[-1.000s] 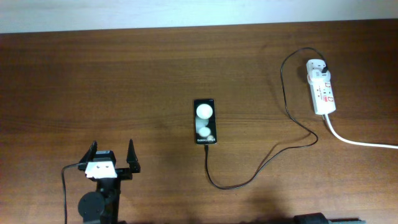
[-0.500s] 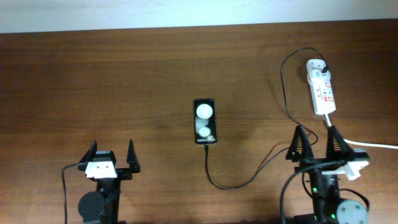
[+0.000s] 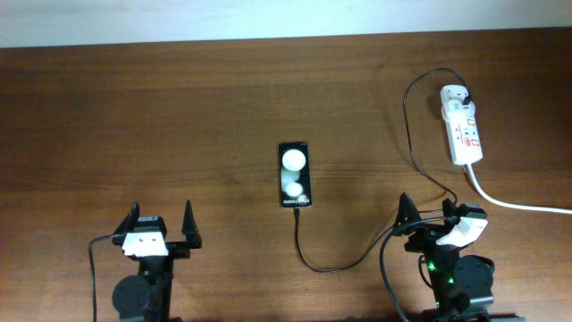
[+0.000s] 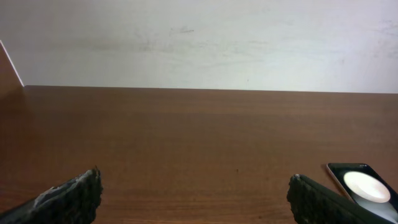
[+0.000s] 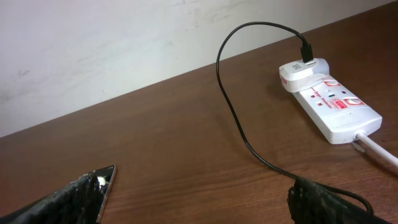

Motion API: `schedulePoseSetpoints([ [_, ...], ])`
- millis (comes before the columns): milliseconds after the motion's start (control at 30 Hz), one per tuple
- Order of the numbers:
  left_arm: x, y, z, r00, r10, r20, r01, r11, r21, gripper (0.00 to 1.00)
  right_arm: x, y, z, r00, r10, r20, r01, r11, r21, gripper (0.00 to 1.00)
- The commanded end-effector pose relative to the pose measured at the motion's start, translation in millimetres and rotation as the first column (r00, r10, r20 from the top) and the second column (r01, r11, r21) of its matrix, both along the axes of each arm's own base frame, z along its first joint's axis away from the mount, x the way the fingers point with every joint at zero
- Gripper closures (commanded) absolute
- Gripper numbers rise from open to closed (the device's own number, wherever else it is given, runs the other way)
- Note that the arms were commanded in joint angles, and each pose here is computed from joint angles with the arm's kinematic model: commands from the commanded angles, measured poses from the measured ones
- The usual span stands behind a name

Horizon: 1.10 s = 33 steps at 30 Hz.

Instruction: Plug charger to phone and switch on socket

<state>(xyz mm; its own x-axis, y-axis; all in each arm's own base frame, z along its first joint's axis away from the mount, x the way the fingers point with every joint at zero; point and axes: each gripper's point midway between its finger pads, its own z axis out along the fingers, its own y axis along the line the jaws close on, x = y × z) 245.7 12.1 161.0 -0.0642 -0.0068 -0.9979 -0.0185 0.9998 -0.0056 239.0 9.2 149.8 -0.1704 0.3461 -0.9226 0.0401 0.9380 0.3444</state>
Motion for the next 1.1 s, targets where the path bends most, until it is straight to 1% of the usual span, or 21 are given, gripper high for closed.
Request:
schedulePoseSetpoints([
  [0, -0.1, -0.5, -1.5, 1.0, -0.006, -0.002, 0.006, 1.0, 0.015, 0.01, -0.7, 0.5, -3.1, 1.0, 0.0, -0.01, 0.0, 1.0, 0.002, 0.01],
  [167, -0.1, -0.5, -1.5, 1.0, -0.006, -0.002, 0.006, 1.0, 0.015, 0.01, 0.1, 0.5, 0.7, 1.0, 0.0, 0.013, 0.0, 1.0, 0.004, 0.01],
  [267, -0.1, -0.5, -1.5, 1.0, -0.006, -0.002, 0.006, 1.0, 0.015, 0.01, 6.8, 1.1, 7.7, 0.995, 0.0, 0.103, -0.001, 1.0, 0.011, 0.01],
  [433, -0.1, -0.5, -1.5, 1.0, -0.006, -0.002, 0.006, 1.0, 0.015, 0.01, 6.9, 1.0, 7.7, 0.995, -0.001, 0.103, 0.0, 1.0, 0.011, 0.01],
  [467, -0.1, -0.5, -1.5, 1.0, -0.006, -0.002, 0.006, 1.0, 0.015, 0.01, 7.0, -3.1, 8.1, 0.994, -0.023, 0.105, 0.023, 1.0, 0.004, 0.01],
  [500, -0.1, -0.5, -1.5, 1.0, -0.006, -0.002, 0.006, 1.0, 0.015, 0.01, 7.0, -2.9, 8.1, 0.994, -0.012, 0.106, 0.018, 0.998, -0.052, 0.01],
  [567, -0.1, -0.5, -1.5, 1.0, -0.006, -0.002, 0.006, 1.0, 0.014, 0.01, 7.0, -2.4, 8.1, 0.994, 0.029, 0.105, 0.0, 0.964, -0.265, 0.01],
  [600, -0.1, -0.5, -1.5, 1.0, -0.006, -0.002, 0.006, 1.0, 0.014, 0.01, 7.0, -2.4, 8.0, 0.994, 0.037, 0.103, -0.003, 0.95, -0.311, 0.01],
  [1067, -0.1, -0.5, -1.5, 1.0, -0.006, -0.002, 0.006, 1.0, 0.015, 0.01, 6.9, -2.4, 7.9, 0.994, 0.04, 0.102, -0.004, 0.946, -0.324, 0.01],
])
